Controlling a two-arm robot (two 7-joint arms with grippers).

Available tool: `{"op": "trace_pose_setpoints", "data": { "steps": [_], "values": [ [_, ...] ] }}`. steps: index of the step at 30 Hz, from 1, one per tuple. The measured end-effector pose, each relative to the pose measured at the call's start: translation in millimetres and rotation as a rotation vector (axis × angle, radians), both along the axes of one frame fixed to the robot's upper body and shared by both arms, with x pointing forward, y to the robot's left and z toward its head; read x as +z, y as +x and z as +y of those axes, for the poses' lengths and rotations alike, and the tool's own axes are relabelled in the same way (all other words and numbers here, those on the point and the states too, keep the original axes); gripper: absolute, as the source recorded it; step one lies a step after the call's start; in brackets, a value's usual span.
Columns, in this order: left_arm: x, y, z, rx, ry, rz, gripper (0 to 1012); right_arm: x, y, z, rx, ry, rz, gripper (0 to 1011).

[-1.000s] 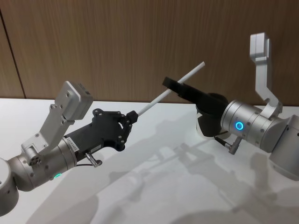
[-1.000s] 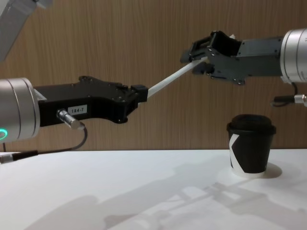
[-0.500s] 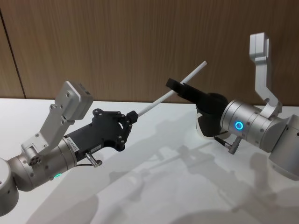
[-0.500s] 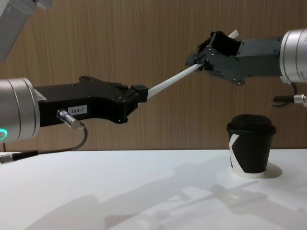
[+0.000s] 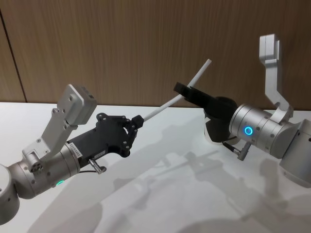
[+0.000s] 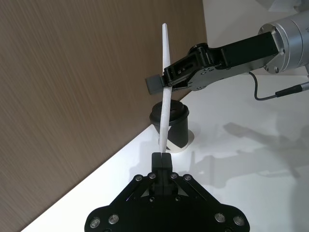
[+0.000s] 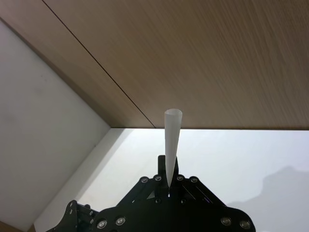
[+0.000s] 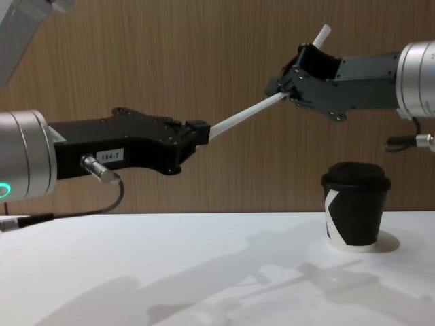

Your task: Pick up the straw with one hand, pass it to the other hand, and insert it into the cup.

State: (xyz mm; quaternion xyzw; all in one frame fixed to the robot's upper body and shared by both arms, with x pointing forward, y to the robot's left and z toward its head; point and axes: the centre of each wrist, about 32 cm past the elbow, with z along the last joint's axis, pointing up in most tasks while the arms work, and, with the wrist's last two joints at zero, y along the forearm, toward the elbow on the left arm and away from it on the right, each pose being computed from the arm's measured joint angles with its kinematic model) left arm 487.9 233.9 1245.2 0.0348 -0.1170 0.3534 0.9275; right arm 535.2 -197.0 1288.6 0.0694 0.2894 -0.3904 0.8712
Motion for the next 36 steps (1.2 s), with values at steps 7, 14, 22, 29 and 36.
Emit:
{"op": "trace_pose_setpoints", "data": {
  "steps": [7,14,22,29,36],
  "values": [
    [0.1,0.0,0.0,0.000,0.000,0.000,5,-0.1,-0.3,-0.2,0.000,0.001,0.000,4],
    [0.0,0.0,0.1,0.000,0.000,0.000,181,-0.3,-1.7,-0.9,0.003,0.006,0.002,4],
    [0.0,0.0,0.0,0.000,0.000,0.000,437,0.0,-3.6,-1.9,0.006,-0.002,-0.021,4],
    [0.0,0.0,0.0,0.000,0.000,0.000,659,1.1,-5.1,-2.4,0.001,-0.040,-0.077,4],
    [0.0,0.0,0.0,0.000,0.000,0.000,886,3.7,-5.9,-4.5,-0.014,-0.099,-0.168,4]
  ]
}}
